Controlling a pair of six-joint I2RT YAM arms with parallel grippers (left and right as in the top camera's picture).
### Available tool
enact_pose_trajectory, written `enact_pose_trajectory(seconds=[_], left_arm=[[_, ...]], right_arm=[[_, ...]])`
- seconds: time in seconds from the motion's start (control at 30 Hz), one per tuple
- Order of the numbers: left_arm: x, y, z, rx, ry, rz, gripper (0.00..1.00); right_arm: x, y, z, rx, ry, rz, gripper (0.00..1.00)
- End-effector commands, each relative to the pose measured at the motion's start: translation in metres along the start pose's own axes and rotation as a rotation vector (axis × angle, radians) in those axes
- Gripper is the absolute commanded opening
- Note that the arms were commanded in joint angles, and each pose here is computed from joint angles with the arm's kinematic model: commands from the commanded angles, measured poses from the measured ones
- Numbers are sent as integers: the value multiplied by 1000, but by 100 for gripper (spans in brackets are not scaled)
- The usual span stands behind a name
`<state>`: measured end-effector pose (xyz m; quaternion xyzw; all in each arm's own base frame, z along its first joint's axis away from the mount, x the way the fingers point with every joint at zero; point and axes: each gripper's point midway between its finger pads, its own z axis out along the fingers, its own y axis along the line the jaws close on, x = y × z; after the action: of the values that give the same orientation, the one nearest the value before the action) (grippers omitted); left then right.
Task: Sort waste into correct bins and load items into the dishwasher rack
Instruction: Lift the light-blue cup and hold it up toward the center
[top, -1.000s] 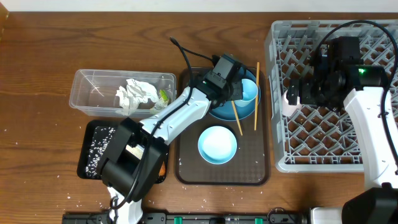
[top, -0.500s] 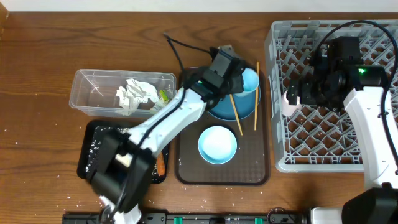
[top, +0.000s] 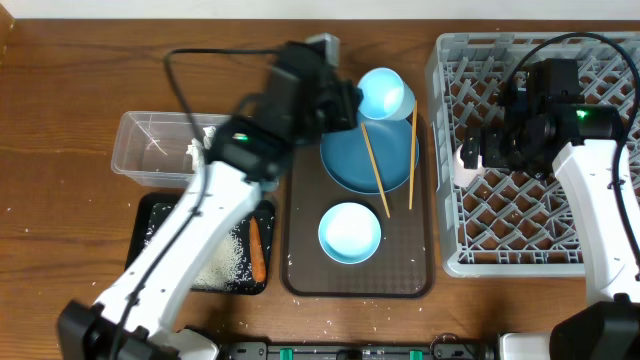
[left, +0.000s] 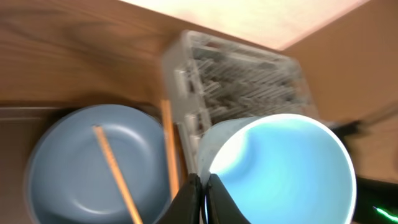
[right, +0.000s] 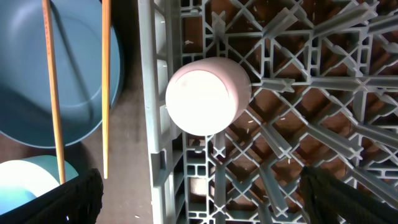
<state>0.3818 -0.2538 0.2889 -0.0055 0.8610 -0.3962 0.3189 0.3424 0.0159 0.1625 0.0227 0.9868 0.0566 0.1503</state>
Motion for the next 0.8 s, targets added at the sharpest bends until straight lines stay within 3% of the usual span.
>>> enact_pose_trajectory(seconds=[0.0, 0.13, 0.27, 0.57, 0.67, 0.77], left_arm=[[4, -33, -34, 318, 185, -61, 6], [-6, -22, -58, 425, 239, -120, 6], [-7, -8, -72, 441, 272, -181, 6], [-2, 4, -80, 450, 280, -131, 6], [1, 5, -79, 448, 285, -131, 6], [2, 7, -79, 449, 283, -114, 6]], right_arm=[[-6, -2, -8, 6, -30, -10, 99], [-8, -3, -8, 12, -38, -15, 99], [-38, -22, -12, 136, -154, -91, 99], [-48, -18, -14, 115, -197, -87, 99], [-51, 12, -14, -72, -210, 33, 99], [-22, 55, -18, -330, -64, 134, 99]])
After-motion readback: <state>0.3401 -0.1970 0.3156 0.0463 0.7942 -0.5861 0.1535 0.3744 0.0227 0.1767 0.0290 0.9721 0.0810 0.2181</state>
